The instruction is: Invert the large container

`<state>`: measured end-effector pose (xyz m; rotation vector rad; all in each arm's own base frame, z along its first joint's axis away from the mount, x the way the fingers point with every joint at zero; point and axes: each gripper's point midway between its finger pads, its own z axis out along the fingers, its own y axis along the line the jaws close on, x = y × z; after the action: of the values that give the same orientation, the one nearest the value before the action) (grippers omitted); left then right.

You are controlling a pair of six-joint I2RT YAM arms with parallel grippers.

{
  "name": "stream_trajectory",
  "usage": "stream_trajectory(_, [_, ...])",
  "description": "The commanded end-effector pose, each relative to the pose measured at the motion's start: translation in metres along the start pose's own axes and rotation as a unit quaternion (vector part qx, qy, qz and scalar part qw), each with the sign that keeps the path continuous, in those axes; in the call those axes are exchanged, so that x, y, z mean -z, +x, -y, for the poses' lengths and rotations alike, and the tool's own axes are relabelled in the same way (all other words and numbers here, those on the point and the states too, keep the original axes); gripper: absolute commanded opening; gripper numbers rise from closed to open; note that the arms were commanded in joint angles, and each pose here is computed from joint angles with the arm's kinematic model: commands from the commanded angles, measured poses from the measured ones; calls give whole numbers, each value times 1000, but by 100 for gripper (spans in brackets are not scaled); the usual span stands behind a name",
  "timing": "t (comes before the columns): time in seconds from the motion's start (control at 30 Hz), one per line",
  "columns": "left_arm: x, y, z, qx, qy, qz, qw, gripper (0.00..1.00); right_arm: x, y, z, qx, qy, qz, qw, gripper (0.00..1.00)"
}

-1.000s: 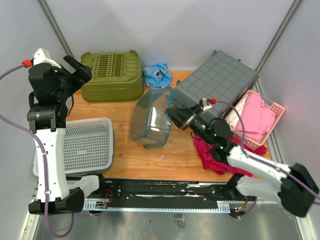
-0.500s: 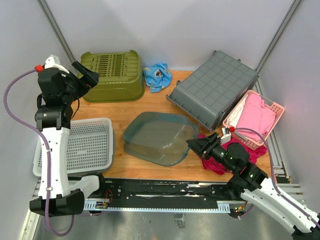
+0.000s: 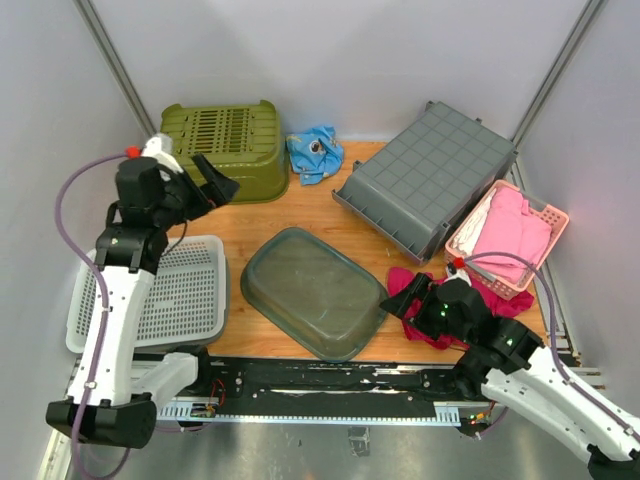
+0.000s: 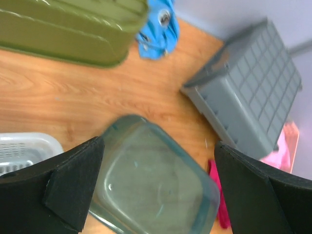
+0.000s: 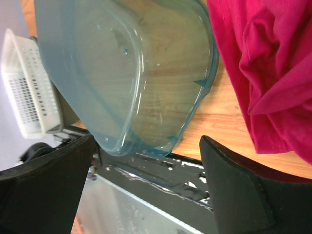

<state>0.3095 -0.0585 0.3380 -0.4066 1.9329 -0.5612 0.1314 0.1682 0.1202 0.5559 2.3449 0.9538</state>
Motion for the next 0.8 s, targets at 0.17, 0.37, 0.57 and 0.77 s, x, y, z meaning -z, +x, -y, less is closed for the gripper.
stream_trajectory(0.17, [4,133,12,-134,16,-185,973,99,-2,-7,-40,258,-12,-56,964,88])
stream_trajectory(0.37, [3,179,-27,-139,-33,-243,960,99,-10,22,-33,297,1,-164,941,85])
stream_trajectory(0.57, [-8,229,-46,-112,-39,-307,944,99,-21,44,-24,296,-15,-214,931,85])
stream_trajectory(0.77, [-34,268,-29,-67,23,-360,930,99,-46,18,8,279,123,-173,936,86])
